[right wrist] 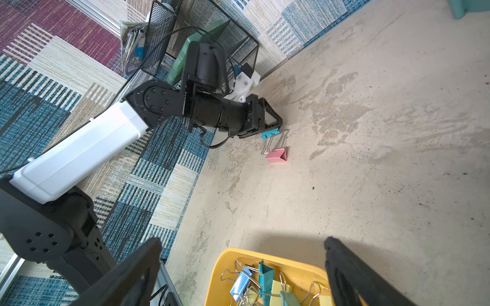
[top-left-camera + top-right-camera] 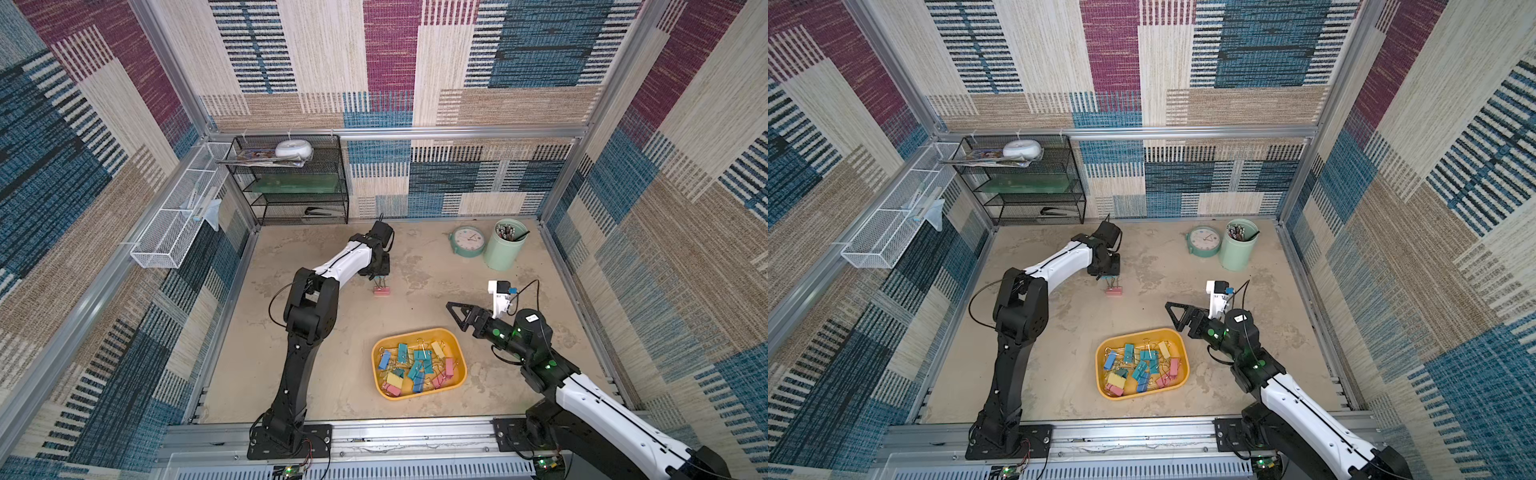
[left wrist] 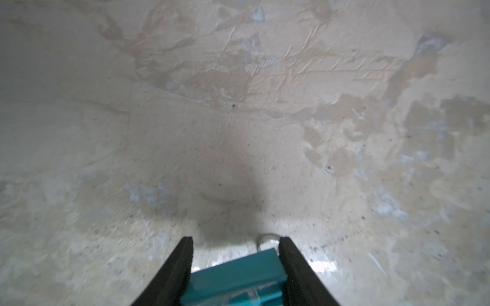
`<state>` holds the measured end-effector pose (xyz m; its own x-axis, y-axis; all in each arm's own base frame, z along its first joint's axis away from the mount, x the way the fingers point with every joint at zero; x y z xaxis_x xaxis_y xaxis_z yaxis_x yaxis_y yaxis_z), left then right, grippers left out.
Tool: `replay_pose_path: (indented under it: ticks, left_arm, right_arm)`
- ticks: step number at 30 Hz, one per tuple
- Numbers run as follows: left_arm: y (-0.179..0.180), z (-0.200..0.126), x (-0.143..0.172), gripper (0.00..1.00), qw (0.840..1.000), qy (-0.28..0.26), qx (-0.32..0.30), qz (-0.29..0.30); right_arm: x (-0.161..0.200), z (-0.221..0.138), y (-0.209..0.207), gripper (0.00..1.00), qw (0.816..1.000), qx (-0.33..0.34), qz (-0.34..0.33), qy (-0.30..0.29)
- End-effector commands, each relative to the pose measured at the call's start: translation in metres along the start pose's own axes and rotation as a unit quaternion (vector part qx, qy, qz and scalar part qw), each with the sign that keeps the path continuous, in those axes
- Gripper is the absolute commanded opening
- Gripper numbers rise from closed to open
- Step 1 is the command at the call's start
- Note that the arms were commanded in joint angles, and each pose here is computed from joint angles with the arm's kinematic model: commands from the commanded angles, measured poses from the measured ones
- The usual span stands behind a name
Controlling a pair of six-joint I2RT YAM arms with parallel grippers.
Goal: Put the binder clips in the storage box
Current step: Pick up the binder clip at the center of the board, then place the binder clip in the storage box.
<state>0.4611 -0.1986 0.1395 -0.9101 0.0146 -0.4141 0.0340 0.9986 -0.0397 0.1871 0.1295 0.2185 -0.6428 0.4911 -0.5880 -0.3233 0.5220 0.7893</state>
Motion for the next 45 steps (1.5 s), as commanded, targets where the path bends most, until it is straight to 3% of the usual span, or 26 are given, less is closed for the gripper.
replay_pose_path:
  ticks: [1, 7, 12, 17, 20, 25, 29, 37, 42, 45]
  left_arm:
    - [-0.001, -0.026, -0.004, 0.44, 0.999, -0.028, 0.034, 0.002]
    - [-0.001, -0.079, 0.013, 0.44, 0.993, -0.048, 0.105, -0.004]
    - [-0.02, -0.132, 0.054, 0.44, 0.981, -0.057, 0.187, 0.014]
    - [-0.059, -0.179, 0.109, 0.45, 0.966, -0.083, 0.23, 0.089]
    - [-0.09, -0.194, 0.145, 0.44, 0.944, -0.087, 0.273, 0.165]
    - [-0.122, -0.18, 0.195, 0.47, 0.907, -0.029, 0.297, 0.295]
    - [-0.135, -0.149, 0.222, 0.51, 0.898, 0.001, 0.261, 0.354]
    - [-0.156, -0.129, 0.239, 0.66, 0.889, -0.002, 0.282, 0.361]
    - [-0.153, -0.155, 0.232, 0.81, 0.88, -0.04, 0.322, 0.348]
    - [-0.14, -0.181, 0.221, 0.82, 0.885, -0.088, 0.314, 0.331]
  right_arm:
    - [-0.002, -0.001, 0.003, 0.99, 1.0, -0.012, 0.004, -0.008]
    - [0.0, -0.002, -0.008, 0.99, 1.0, 0.008, 0.017, -0.017]
    - [-0.011, -0.003, -0.024, 0.99, 0.999, 0.009, 0.045, -0.024]
    - [-0.017, -0.007, -0.043, 0.99, 0.997, 0.006, 0.072, -0.031]
    - [-0.019, -0.01, -0.051, 0.99, 0.996, 0.011, 0.086, -0.026]
    - [-0.015, -0.019, -0.053, 0.99, 0.996, 0.014, 0.082, -0.028]
    - [-0.01, -0.029, -0.051, 0.99, 0.997, 0.023, 0.07, -0.037]
    - [0.0, -0.041, -0.046, 0.99, 0.997, -0.002, 0.073, -0.037]
    - [-0.006, -0.045, -0.033, 0.99, 0.998, -0.007, 0.053, -0.029]
    - [-0.013, -0.042, -0.019, 0.99, 0.998, -0.027, 0.04, -0.028]
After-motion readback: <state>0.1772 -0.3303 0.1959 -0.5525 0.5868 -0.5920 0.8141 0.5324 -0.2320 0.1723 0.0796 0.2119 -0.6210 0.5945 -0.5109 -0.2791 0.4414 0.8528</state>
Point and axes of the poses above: each gripper's point midway between its finger pads, its own z axis out along the fingers, its own y axis along the line the jaws close on, x = y × z, the point moved 9 cm from there along -z, back along the fingers, and after that the axes turned 2 degrees about z, right-handed, at the moved point
